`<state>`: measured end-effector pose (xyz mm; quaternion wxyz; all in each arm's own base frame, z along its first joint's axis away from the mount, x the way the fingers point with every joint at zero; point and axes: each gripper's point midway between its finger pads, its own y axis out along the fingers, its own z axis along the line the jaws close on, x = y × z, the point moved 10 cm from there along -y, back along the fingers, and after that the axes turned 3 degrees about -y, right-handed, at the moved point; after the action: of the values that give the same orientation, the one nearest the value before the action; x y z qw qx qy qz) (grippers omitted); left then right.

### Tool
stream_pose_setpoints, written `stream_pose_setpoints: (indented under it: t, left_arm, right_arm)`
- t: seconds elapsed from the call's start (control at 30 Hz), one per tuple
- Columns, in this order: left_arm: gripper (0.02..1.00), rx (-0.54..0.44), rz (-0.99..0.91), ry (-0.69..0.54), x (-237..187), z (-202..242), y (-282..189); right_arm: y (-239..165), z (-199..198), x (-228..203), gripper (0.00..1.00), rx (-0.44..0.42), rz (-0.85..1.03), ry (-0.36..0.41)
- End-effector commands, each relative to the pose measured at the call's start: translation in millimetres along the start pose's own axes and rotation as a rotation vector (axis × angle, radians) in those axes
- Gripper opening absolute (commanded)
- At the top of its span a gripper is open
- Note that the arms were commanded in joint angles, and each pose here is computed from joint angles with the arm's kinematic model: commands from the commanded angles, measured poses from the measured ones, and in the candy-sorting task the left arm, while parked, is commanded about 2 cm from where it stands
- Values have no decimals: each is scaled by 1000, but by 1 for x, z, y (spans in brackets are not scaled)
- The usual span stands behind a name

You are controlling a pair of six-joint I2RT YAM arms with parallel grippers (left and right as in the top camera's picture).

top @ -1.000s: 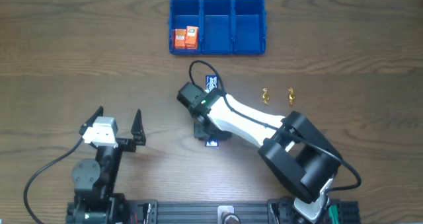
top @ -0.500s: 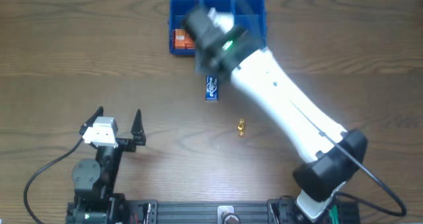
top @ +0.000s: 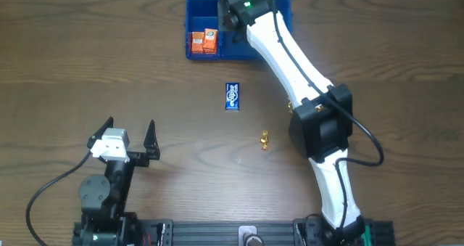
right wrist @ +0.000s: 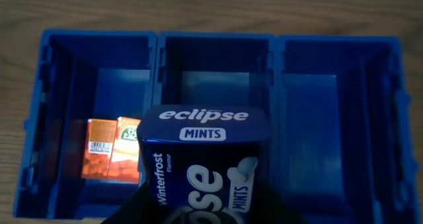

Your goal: Sort Candies Into Trays

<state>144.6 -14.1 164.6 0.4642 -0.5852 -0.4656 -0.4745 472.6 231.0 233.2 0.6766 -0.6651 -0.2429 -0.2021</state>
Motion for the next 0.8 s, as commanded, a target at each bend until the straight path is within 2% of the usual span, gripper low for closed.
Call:
stream_pose_setpoints:
  t: [0.03, 0.1, 0.33, 0.4, 0.53, 0.6, 0.63, 0.8]
  left_arm:
    - [996, -10, 48, 3, -11, 1, 1]
    - [998, -10, 48, 3, -11, 1, 1]
    - [996, -10, 48, 3, -11, 1, 1]
    - [996, -10, 48, 3, -11, 1, 1]
    - [998, -10, 48, 3, -11, 1, 1]
    - [998, -10, 48, 3, -11, 1, 1]
    - [998, -10, 48, 3, -11, 1, 1]
    - [998, -10, 48, 3, -11, 1, 1]
  right_arm:
    - [1, -1, 8, 218, 13, -37, -2]
    - [1, 0, 9, 229, 16, -44, -1]
    - [1, 0, 12, 621, 21, -61, 4]
    - [1, 0, 11, 682, 18, -54, 2]
    - [-13, 2, 2, 698, 3, 1, -25]
    - [-32, 10, -5, 711, 4, 27, -52]
    - [-53, 19, -14, 735, 11, 58, -60]
    - [-81, 32, -54, 766, -45, 248, -23]
